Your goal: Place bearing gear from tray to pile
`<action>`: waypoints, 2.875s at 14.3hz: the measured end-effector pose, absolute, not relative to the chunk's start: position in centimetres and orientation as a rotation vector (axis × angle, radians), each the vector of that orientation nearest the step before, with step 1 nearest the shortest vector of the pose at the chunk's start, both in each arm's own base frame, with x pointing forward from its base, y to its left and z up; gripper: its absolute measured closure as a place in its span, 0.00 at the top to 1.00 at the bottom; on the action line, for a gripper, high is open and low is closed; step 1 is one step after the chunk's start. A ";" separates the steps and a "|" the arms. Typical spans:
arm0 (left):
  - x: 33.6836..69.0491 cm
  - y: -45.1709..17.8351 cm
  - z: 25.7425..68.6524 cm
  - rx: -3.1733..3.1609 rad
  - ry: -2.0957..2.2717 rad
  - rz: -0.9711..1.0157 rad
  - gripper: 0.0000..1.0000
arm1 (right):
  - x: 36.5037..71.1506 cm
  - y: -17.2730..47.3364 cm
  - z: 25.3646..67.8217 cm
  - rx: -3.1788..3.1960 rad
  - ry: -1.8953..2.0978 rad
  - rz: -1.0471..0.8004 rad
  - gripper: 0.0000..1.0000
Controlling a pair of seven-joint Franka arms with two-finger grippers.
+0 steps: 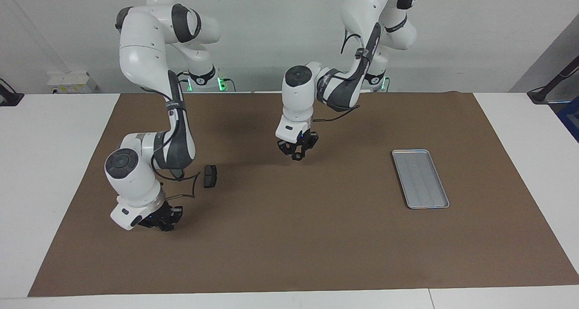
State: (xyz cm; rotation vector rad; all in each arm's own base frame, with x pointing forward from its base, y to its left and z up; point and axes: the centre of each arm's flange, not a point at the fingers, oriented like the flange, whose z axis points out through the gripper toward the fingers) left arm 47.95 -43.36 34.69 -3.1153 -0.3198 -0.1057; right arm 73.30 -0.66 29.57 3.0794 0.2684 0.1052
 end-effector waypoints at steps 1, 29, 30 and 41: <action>47.8 -43.2 34.1 -3.116 -0.319 -0.105 0.34 | 73.2 -0.9 29.5 3.080 0.263 0.102 0.24; 48.1 -42.7 34.2 -3.088 -0.203 -0.193 1.00 | 68.2 10.8 43.0 3.080 0.089 -0.052 1.00; 49.3 -42.1 37.6 -3.086 -0.182 -0.217 1.00 | 68.0 11.7 43.0 3.081 0.048 -0.050 1.00; 59.3 3.3 58.1 -3.077 0.016 -0.074 1.00 | 57.0 41.7 37.7 3.045 -0.822 0.088 1.00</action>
